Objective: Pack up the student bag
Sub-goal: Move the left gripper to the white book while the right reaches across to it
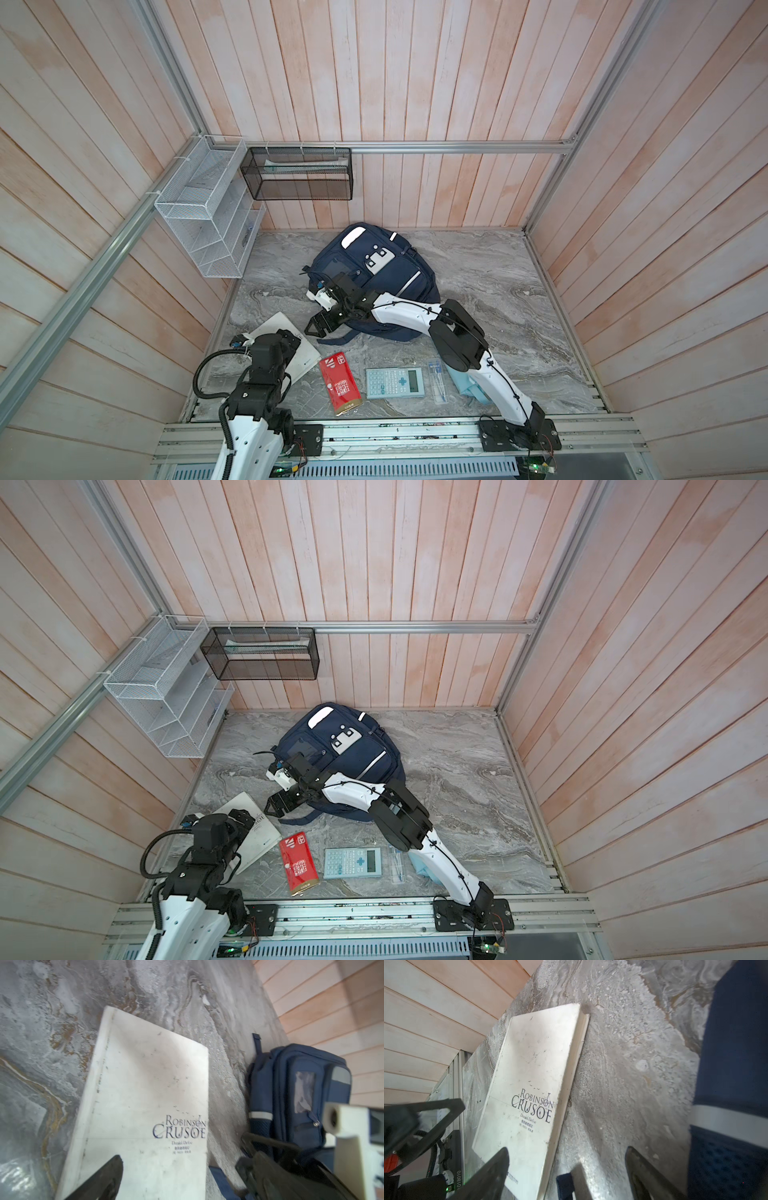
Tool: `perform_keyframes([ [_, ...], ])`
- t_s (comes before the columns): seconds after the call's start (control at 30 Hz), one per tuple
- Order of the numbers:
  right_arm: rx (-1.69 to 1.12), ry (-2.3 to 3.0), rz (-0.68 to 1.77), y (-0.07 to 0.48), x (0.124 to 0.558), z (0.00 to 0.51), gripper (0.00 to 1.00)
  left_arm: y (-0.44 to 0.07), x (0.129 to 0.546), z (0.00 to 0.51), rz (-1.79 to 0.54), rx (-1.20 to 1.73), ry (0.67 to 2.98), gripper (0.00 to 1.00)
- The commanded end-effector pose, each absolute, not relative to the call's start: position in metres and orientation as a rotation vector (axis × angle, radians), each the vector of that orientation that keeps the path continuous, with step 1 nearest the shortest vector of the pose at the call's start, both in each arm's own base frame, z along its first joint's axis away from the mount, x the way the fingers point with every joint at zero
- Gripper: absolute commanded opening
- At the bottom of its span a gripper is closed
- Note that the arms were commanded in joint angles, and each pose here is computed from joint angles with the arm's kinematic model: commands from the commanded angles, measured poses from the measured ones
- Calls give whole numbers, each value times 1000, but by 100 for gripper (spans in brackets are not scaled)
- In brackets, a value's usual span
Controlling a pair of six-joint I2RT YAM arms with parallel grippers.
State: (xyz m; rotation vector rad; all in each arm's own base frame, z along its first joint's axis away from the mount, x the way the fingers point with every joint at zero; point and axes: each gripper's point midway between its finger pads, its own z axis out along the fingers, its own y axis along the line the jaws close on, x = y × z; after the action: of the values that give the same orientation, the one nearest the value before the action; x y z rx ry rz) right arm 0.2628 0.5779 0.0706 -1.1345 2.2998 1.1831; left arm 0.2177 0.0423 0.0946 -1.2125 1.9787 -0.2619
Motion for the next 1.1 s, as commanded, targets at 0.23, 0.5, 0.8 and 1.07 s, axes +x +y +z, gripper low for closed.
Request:
perform_keyframes([
  [0.23,-1209,2308,1284,608,259,58,81,75,226,81,-316,-1303,1957,99],
  [0.5,-1186,2445,1330,611,255,16,80,75,222,31,-380,-1429,1976,99],
  [0.8,-1179,2458,1493,622,233,8,70,69,234,18,-460,-1384,2006,85],
  [1.07,-1080,2423,1613,637,238,24,27,60,243,15,-530,-1319,2049,81],
])
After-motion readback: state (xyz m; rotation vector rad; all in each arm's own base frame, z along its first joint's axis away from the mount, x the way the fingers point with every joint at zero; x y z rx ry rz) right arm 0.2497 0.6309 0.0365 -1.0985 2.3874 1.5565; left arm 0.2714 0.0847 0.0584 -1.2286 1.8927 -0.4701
